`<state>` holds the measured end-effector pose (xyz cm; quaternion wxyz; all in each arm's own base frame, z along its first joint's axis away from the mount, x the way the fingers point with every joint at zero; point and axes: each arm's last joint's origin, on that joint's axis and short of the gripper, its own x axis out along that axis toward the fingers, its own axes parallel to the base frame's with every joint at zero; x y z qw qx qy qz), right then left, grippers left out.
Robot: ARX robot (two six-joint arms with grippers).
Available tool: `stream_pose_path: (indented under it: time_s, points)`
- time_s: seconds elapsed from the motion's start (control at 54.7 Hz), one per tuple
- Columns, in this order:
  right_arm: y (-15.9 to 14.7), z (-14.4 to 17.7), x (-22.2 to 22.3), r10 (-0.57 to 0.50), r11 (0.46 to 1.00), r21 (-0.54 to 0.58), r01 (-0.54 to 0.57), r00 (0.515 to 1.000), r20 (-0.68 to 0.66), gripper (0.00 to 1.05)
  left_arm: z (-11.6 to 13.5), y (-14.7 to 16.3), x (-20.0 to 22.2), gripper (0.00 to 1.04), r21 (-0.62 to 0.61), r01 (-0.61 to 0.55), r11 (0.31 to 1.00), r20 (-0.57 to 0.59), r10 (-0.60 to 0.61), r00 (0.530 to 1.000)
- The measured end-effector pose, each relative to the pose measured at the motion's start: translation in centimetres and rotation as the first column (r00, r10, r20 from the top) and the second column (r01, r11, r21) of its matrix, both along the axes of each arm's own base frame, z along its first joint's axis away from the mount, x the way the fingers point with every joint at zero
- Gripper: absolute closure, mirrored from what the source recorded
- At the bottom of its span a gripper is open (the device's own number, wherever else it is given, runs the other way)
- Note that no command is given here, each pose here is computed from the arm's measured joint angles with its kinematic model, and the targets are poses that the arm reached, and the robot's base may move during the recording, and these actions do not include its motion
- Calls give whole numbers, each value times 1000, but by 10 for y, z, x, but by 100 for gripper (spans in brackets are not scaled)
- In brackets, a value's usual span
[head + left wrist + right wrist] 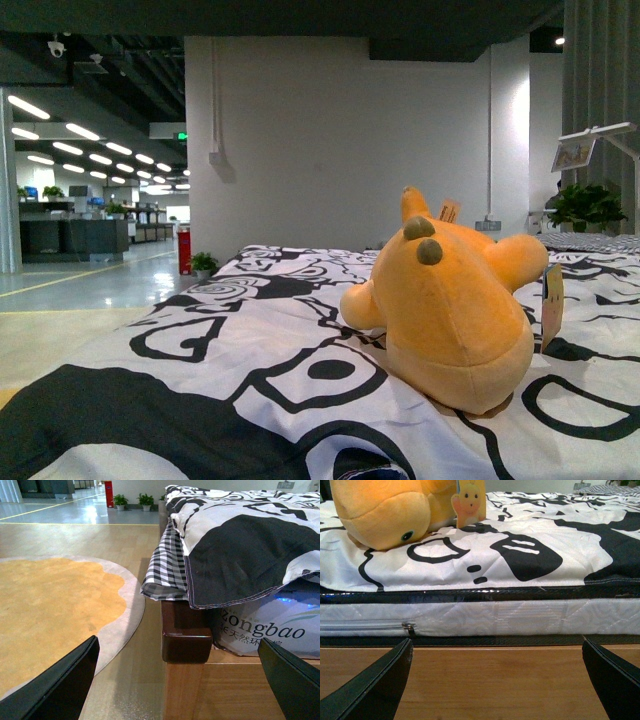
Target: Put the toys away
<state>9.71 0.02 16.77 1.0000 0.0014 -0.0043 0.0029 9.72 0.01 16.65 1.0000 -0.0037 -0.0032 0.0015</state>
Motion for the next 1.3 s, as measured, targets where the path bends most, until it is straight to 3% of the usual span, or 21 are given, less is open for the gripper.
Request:
stream_pose_path:
  time_s: [0.183,0.256,0.329,0.53,0.877,1.298]
  points:
    - [0,0,0,-10,1000,1,10,1000,3,2,0,0,0,6,0,2,1000,0,-2,1000]
    - [0,8,0,-102,994,47,98,991,88,2,0,0,0,6,0,2,1000,0,-2,1000]
    - [0,14,1,-117,992,71,108,983,144,2,0,0,0,6,0,2,1000,0,-2,1000]
    - [2,18,16,-122,989,102,109,984,131,2,0,0,0,6,0,2,1000,0,-2,1000]
    - [44,72,50,-21,994,112,-6,971,236,2,0,0,0,6,0,2,1000,0,-2,1000]
    - [83,85,102,41,995,83,-63,969,245,2,0,0,0,6,0,2,1000,0,-2,1000]
